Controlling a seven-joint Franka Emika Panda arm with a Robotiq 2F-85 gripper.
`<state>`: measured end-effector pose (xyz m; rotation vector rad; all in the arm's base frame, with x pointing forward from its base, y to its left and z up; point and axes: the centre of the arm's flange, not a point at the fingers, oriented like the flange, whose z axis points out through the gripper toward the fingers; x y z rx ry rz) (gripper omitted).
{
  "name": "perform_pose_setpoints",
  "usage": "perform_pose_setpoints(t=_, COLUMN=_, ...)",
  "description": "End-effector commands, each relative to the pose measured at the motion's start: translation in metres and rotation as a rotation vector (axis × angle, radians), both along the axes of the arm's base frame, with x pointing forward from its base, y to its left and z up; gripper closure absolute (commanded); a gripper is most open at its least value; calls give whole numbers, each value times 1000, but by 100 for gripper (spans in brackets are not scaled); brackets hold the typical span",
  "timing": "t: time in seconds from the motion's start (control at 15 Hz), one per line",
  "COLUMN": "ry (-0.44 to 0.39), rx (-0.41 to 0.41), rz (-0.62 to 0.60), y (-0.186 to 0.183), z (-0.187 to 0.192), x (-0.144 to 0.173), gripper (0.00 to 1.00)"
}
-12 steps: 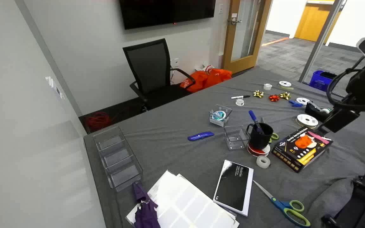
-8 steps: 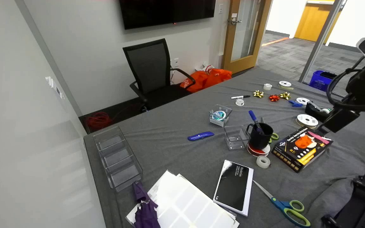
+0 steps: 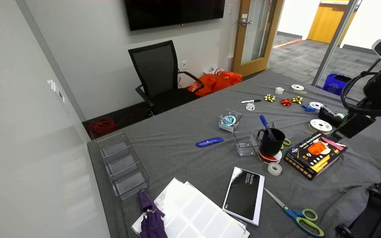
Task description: Put the green CD holder on the table
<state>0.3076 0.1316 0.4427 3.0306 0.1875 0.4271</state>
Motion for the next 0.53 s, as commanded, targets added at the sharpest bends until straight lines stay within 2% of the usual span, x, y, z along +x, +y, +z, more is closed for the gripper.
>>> perform_pose_setpoints(t=0.0, ry=8, rx=4, rz=-49, y=11, z=2, x=3, gripper=0)
perform_pose_setpoints(t=0.27, ry=-6, rx=24, rz=-223, y=30, z=9, x=20, gripper=0)
perform_pose_setpoints(t=0.47, ry=-15, rx=46, rz=-381, y=35, z=15, x=48, gripper=0)
